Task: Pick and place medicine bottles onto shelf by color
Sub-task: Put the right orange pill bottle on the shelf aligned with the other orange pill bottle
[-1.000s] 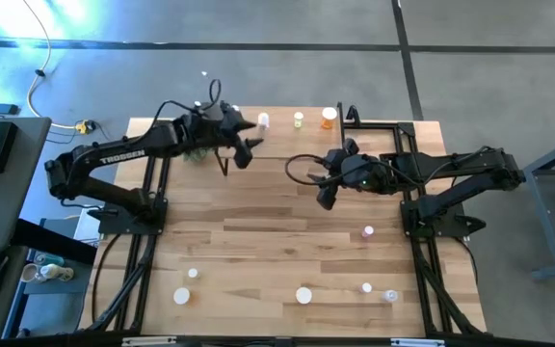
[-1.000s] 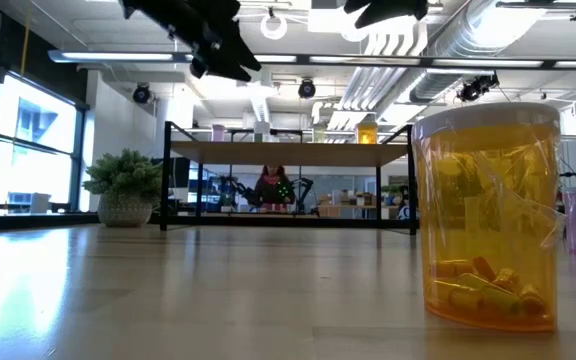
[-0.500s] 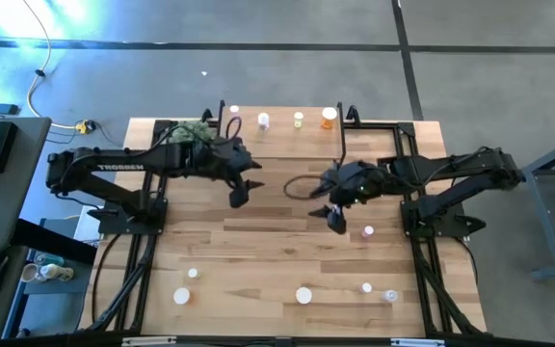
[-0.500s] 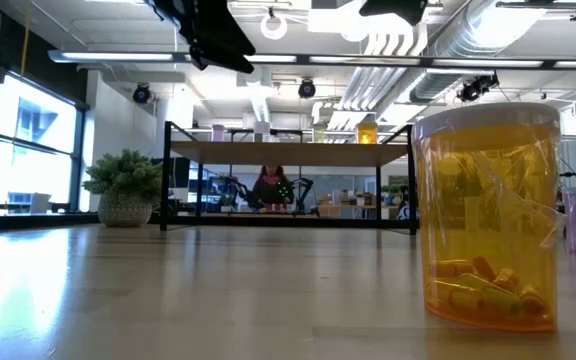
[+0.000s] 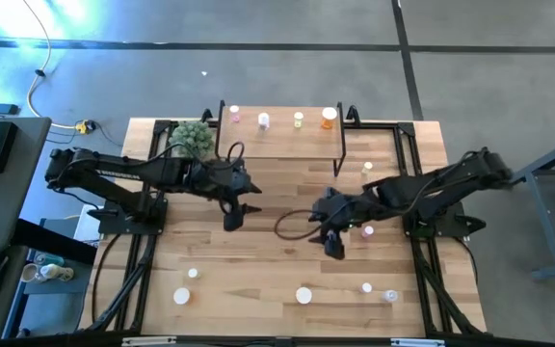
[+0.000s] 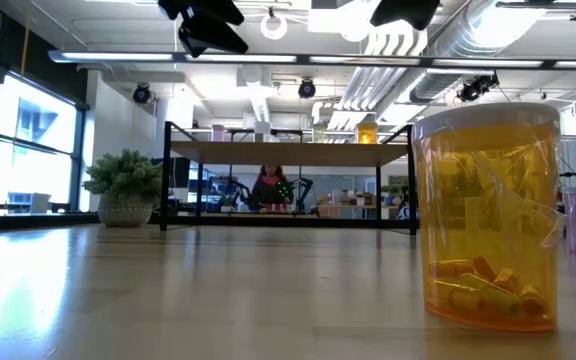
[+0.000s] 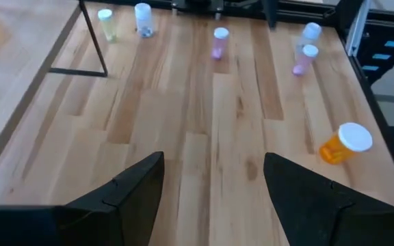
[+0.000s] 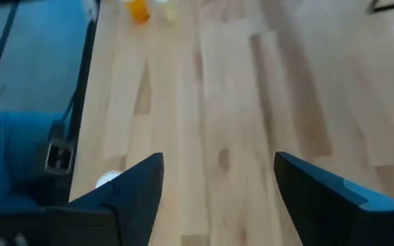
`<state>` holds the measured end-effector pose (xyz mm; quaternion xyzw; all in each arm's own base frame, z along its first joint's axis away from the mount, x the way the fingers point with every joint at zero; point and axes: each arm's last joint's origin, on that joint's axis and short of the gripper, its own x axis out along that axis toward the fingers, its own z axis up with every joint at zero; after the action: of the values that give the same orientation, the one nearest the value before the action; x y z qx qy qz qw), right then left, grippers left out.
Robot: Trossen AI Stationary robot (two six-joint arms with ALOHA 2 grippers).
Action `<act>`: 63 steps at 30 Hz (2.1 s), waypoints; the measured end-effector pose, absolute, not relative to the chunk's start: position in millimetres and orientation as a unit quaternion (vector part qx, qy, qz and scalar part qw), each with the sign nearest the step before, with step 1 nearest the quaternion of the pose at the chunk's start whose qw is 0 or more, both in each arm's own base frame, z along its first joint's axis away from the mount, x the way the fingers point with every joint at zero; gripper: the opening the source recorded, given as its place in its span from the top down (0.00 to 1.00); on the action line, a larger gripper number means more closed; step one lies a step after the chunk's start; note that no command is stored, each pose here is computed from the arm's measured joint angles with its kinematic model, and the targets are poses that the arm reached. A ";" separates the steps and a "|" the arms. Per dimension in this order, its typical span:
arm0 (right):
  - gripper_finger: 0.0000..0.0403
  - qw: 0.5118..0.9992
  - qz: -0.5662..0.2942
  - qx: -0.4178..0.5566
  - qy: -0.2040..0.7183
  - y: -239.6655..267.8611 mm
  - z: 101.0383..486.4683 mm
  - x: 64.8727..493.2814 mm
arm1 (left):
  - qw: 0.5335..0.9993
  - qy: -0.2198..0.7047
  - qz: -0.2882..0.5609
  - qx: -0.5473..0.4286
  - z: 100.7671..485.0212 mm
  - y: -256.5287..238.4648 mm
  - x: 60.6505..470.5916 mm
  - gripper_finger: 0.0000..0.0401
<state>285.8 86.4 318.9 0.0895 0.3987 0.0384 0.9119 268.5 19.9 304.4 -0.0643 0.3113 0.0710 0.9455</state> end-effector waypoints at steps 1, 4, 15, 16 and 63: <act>0.32 0.909 0.049 0.082 0.406 90.0 315.8 287.0 | 0.945 0.311 0.071 -0.066 304.4 19.0 268.6 0.40; 0.29 0.902 0.078 0.057 0.420 102.2 308.0 288.9 | 0.946 0.309 0.068 -0.074 304.7 15.2 269.0 0.40; 0.29 0.881 0.149 0.004 0.448 149.9 269.6 304.1 | 0.949 0.299 0.059 -0.078 306.3 2.5 270.6 0.40; 0.29 0.880 0.150 0.006 0.450 154.1 264.8 306.4 | 0.950 0.297 0.058 -0.078 306.7 1.4 270.8 0.40; 0.35 0.857 0.200 -0.055 0.472 213.1 168.5 335.9 | 0.949 0.297 0.051 -0.094 306.8 -5.5 270.8 0.40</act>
<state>335.9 213.1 168.5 -0.0550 0.4719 0.2004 0.8568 270.8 -5.5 306.8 -0.0941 0.2967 0.0513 0.9489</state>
